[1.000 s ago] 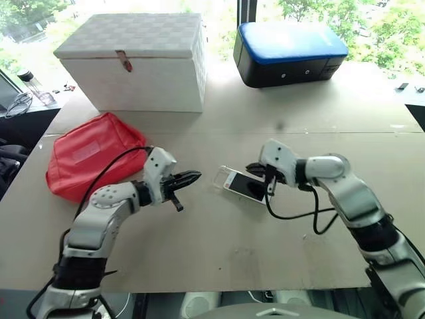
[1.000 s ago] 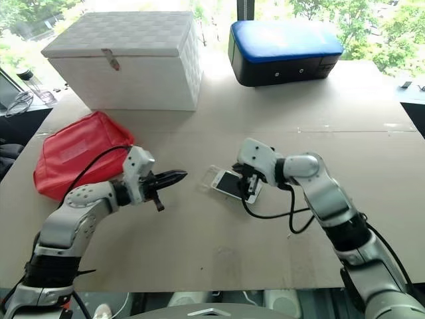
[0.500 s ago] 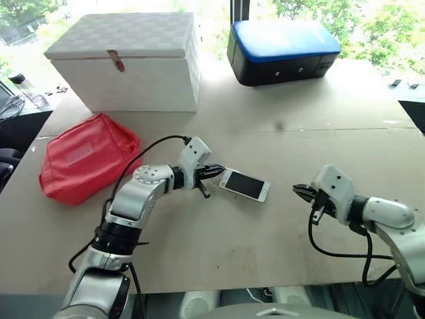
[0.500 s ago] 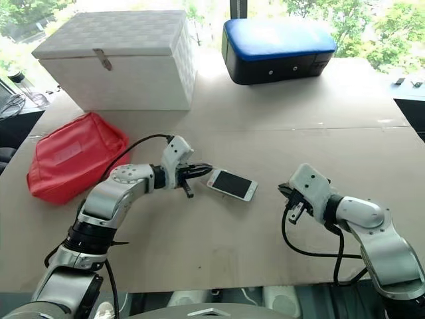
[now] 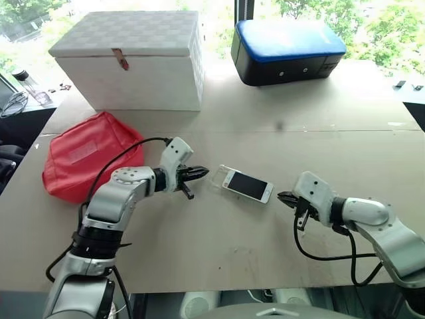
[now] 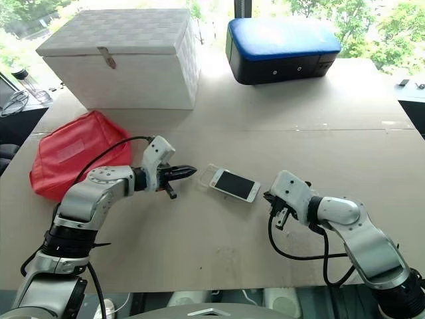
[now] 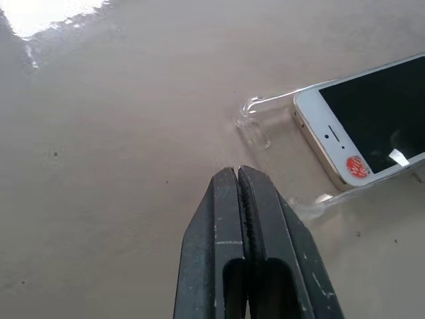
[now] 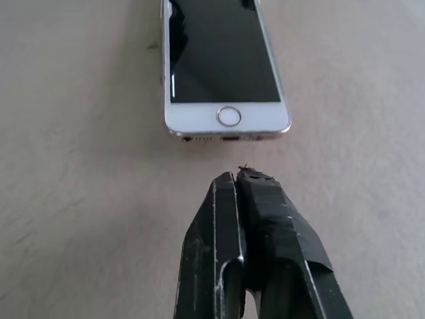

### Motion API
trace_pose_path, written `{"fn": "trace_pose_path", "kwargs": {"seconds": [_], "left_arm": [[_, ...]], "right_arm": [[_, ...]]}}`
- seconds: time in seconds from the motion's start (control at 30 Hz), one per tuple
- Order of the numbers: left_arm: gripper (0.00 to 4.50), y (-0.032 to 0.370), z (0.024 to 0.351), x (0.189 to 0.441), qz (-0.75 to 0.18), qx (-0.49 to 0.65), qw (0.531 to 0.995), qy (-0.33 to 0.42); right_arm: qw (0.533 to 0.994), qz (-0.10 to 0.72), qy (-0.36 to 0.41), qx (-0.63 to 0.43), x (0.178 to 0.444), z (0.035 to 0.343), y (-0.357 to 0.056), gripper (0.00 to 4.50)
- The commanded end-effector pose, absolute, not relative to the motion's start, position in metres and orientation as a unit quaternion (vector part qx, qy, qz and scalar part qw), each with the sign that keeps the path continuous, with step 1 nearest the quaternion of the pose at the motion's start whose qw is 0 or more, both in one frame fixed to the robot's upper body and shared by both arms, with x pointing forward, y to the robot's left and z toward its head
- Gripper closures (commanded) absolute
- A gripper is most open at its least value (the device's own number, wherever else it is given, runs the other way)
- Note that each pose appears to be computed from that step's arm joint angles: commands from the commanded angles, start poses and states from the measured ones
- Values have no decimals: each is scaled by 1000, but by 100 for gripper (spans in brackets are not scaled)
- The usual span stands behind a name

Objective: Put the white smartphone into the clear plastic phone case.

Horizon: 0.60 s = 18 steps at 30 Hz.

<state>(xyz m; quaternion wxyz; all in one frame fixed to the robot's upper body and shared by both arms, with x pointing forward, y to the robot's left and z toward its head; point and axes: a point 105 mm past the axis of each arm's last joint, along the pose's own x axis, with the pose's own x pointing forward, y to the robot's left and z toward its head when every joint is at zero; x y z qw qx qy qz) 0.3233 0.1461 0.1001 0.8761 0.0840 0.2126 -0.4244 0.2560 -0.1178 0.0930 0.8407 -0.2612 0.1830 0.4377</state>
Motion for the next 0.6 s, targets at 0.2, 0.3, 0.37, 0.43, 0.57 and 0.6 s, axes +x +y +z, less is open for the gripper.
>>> {"fn": "trace_pose_path", "kwargs": {"seconds": [0.2,0.3,0.37,0.43,0.57,0.6], "left_arm": [[447,146,98,327,-443,101,862,224],[447,150,91,329,-443,103,861,228],[447,148,89,329,-447,101,859,227],[447,143,88,328,-460,96,854,224],[447,135,84,321,-482,89,842,223],[447,134,83,319,-485,88,841,223]], "right_arm": [[828,456,152,-289,270,109,-107,450],[823,465,150,-291,272,110,-102,450],[819,469,152,-292,273,110,-100,450],[815,473,155,-297,273,109,-99,450],[808,479,160,-304,273,108,-98,450],[807,480,160,-305,273,108,-98,450]]}}
